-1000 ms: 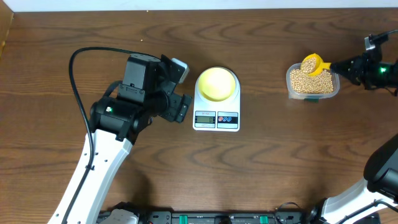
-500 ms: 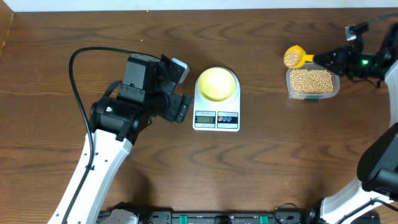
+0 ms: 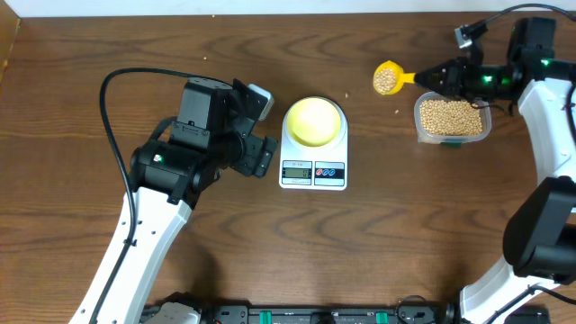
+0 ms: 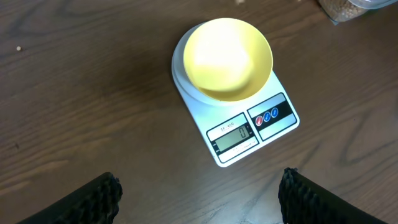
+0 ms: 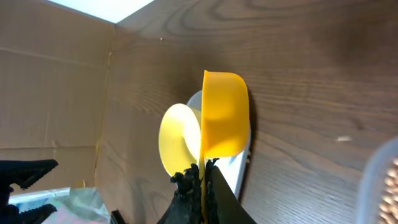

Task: Scoop item into bowl and weigh 50g on scale
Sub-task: 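Move the filled scoop left over the yellow bowl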

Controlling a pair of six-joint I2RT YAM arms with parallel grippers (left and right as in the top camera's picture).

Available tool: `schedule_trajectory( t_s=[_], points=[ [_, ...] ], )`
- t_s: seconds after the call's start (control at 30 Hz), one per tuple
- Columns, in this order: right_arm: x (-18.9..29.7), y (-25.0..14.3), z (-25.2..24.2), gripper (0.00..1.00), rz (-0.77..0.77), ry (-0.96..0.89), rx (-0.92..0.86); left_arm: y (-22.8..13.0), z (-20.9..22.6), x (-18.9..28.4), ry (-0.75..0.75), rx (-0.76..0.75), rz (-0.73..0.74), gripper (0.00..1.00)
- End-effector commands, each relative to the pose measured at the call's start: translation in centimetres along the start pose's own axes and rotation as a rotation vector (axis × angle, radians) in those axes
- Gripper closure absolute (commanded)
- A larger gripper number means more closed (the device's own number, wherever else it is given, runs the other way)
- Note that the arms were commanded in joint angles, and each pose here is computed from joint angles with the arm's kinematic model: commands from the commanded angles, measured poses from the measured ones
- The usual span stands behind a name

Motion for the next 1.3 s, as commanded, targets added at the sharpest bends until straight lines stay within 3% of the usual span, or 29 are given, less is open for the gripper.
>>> schedule_trajectory(
  t_s=[0.0, 0.43, 0.57, 0.97, 1.27],
  points=[
    [-0.9, -0.5, 1.9, 0.99, 0.023, 0.042, 0.018, -0.1, 0.0, -0.1, -0.011, -0.012, 0.002, 0.17],
    [-5.6, -2.4, 6.0, 0.99, 0.104, 0.098, 0.151, -0.1, 0.0, -0.1, -0.011, -0.012, 0.002, 0.17],
    [-6.9, -3.0, 6.4, 0.99, 0.112, 0.039, 0.187, -0.1, 0.0, -0.1, -0.011, -0.012, 0.002, 0.17],
    [-9.4, -4.8, 7.4, 0.99, 0.155, -0.005, 0.621, -0.1, 0.0, -0.1, -0.011, -0.012, 0.002, 0.17],
    [-10.4, -5.4, 7.5, 0.99, 0.171, -0.071, 0.85, -0.1, 0.0, -0.1, -0.011, -0.012, 0.002, 0.17]
  ],
)
Point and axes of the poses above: each gripper's point midway between its finger pads, its own x axis back along the fingers, its own z axis along the line the jaws close on, y = z × x, the point moved 7 cm from there along x, back along the fingers, and after that the axes turned 11 degrees about -x, right-handed, at the moved point
